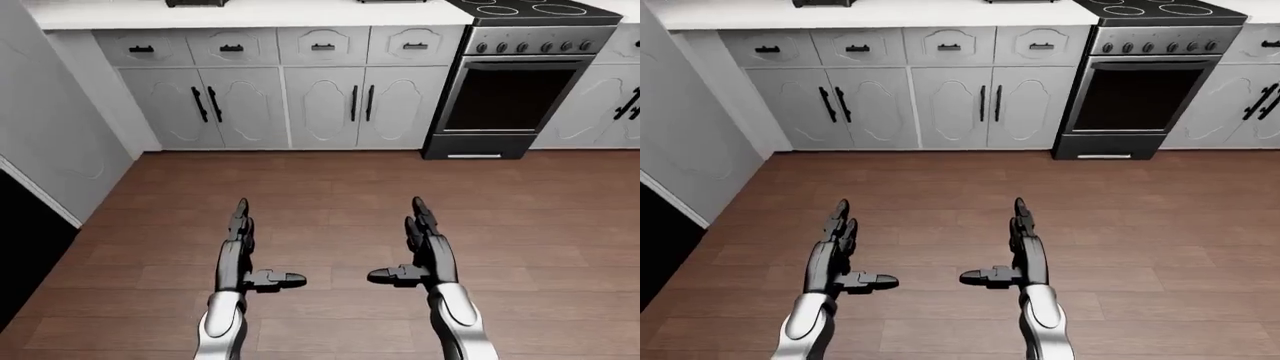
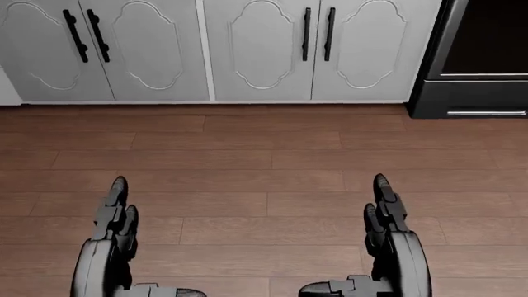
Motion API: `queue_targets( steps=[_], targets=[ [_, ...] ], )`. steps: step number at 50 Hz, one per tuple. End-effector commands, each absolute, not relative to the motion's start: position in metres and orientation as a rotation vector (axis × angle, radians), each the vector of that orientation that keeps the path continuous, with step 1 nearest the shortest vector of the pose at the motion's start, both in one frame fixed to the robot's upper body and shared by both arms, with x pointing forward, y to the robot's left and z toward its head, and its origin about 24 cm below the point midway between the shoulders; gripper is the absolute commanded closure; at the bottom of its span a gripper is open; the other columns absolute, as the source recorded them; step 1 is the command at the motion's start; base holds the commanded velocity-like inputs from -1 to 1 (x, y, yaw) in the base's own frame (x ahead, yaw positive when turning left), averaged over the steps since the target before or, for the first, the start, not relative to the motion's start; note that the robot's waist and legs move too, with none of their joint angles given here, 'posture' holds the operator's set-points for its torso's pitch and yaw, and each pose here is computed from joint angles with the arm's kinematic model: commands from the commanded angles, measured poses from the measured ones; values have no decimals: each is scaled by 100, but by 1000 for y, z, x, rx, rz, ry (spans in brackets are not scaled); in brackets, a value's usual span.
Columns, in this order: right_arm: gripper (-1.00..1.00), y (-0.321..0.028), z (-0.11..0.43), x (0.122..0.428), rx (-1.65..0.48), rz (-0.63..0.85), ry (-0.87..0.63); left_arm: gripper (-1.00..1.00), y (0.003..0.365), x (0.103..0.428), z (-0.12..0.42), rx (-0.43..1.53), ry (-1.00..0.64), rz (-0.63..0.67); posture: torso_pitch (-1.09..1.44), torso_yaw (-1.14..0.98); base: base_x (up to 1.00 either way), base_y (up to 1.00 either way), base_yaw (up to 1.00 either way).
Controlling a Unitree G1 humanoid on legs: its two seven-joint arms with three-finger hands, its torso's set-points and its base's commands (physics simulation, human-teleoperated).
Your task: Navigate to the stove.
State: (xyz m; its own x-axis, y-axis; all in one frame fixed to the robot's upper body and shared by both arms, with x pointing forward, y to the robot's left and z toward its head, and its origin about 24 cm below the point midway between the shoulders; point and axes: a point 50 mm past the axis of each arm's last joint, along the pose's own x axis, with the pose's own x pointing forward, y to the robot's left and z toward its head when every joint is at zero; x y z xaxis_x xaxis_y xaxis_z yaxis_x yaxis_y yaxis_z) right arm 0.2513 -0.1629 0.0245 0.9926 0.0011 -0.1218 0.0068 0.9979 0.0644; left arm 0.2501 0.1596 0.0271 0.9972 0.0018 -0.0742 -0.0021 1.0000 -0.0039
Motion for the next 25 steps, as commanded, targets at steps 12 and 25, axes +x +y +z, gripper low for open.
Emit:
queue_targets(
  steps=[12,25],
  targets=[
    [-100,-162,39,257,66,-1,43,-100,160,254,41,0,0,0,0,0,0,-60,0],
    [-100,-161,38,256,63,5,44,-100,160,254,41,0,0,0,0,0,0,-60,0]
  ],
)
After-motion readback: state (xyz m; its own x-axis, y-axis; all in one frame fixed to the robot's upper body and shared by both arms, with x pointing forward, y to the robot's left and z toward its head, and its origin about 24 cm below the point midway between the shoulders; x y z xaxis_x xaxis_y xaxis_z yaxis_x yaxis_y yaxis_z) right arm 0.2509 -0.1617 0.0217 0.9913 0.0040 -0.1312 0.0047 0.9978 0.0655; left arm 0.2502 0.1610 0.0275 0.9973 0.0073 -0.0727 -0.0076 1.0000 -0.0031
